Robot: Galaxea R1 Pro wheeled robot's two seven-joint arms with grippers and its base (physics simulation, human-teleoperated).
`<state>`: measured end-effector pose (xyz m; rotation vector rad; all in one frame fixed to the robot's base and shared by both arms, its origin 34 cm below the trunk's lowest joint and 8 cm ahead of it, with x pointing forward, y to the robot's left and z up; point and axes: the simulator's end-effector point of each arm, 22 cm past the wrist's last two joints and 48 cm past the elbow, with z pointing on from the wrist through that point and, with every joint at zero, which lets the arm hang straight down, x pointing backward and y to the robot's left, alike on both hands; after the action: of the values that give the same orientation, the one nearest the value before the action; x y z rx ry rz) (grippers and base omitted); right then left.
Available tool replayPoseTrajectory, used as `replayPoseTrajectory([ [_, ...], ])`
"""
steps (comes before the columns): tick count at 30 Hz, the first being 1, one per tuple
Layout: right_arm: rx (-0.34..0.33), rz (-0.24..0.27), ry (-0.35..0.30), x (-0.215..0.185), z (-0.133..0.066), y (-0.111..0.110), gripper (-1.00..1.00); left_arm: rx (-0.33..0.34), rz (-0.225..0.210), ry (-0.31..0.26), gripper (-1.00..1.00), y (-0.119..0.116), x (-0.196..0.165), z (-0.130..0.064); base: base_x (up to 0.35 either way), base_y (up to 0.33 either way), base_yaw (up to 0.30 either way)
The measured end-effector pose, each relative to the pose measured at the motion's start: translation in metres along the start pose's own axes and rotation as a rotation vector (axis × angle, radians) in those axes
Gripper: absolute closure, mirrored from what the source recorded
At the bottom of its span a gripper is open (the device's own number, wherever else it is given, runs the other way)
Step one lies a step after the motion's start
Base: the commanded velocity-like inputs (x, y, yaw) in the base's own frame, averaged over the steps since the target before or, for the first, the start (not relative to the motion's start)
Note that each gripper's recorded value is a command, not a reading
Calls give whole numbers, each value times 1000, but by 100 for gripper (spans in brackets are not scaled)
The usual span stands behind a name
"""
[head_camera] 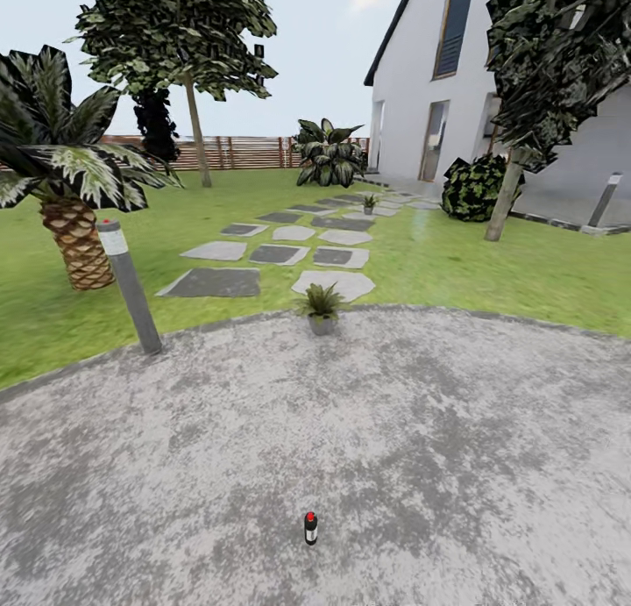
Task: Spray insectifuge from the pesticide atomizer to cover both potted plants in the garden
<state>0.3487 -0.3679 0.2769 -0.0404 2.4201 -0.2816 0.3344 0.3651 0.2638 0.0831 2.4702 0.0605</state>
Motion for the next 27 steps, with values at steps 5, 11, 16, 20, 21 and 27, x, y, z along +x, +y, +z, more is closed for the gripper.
replayPoseTrajectory([
  [5,0,0,0,0,0,0,-100,1,1,0,-100,0,0,0,0,0,-283],
  [11,0,0,0,0,0,0,-100,1,0,0,-100,0,0,0,0,0,-283],
  [16,0,0,0,0,0,0,-100,1,0,0,-100,0,0,0,0,0,-283],
  [20,0,0,0,0,0,0,-100,2,1,0,-100,-1,0,0,0,0,-283],
  [21,1,0,0,0,0,0,-100,2,1,0,-100,-1,0,0,0,0,-283],
  [27,0,0,0,0,0,0,-100,2,0,0,-100,0,0,0,0,46,-283],
])
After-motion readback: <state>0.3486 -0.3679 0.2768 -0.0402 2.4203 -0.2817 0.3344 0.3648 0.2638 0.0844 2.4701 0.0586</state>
